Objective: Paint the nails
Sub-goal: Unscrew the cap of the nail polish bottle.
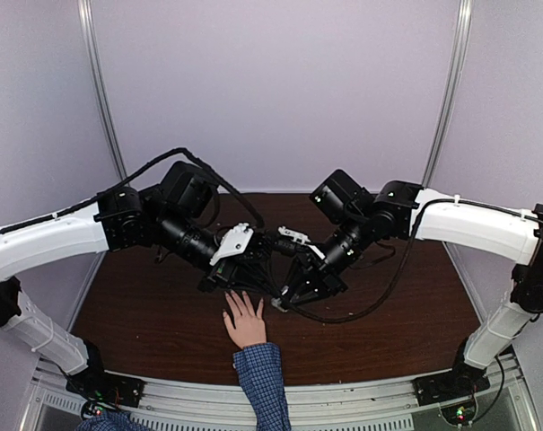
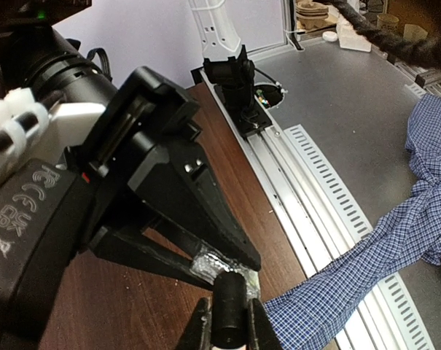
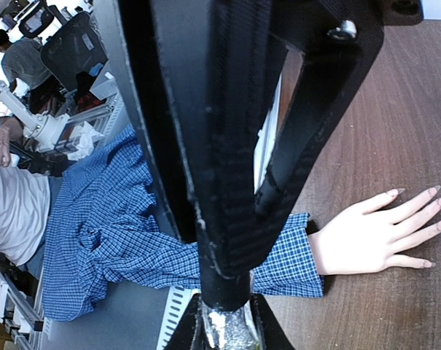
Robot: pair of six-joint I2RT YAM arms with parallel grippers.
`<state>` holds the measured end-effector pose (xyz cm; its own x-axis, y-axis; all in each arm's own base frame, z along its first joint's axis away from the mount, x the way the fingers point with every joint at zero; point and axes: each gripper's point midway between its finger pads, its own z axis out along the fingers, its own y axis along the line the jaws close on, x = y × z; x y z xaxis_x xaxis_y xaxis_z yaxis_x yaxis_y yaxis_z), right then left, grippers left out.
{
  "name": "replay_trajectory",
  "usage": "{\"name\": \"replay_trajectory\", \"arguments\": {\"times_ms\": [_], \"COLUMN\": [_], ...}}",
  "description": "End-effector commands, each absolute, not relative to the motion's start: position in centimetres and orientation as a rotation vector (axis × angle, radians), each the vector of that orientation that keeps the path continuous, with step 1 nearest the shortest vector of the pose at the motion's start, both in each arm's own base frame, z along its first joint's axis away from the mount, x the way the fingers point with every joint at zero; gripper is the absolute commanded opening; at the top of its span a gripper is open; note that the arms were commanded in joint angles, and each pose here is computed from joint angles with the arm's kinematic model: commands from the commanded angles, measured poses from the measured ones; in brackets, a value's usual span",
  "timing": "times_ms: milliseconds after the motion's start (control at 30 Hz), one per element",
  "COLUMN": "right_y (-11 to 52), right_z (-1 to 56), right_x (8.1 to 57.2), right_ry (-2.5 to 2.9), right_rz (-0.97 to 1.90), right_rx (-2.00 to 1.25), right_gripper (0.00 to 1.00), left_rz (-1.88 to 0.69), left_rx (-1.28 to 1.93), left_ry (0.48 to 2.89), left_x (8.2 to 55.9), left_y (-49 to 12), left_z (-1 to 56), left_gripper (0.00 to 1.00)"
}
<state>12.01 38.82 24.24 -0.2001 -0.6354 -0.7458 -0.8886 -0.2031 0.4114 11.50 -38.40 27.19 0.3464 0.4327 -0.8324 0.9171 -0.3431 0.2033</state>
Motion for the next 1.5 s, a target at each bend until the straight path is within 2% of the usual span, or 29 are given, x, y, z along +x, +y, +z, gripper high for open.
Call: {"name": "replay_trajectory", "arguments": {"times_ms": [0,867,1200,1467], "right_y": [39.1,38.5,37.9,37.8], "right_z": [26.5,28.5,28.3,28.8], "right_x": [13.3,17.4,18.8,18.5], "right_ry": [1.694,1.664,1.677,1.639], "right_rz": [1.228,0.924,0.832,0.869], "right_rx": [-1.749,-1.54,-1.467,-1.448], "right_gripper": [0.0,0.0,0.0,0.0], "left_rz": [-0.895,-0.819,-0.818,-0.832], "left_rx": [1.876,1.622,1.544,1.496], "left_ry": [1.211,1.454,1.468,1.475], "left_x": [12.2,16.6,17.4,17.9], "left_y": [-39.4,-41.1,-41.0,-40.6], "left_z": [28.0,28.6,30.0,30.6], "left_gripper": [0.0,0.0,0.0,0.0]}}
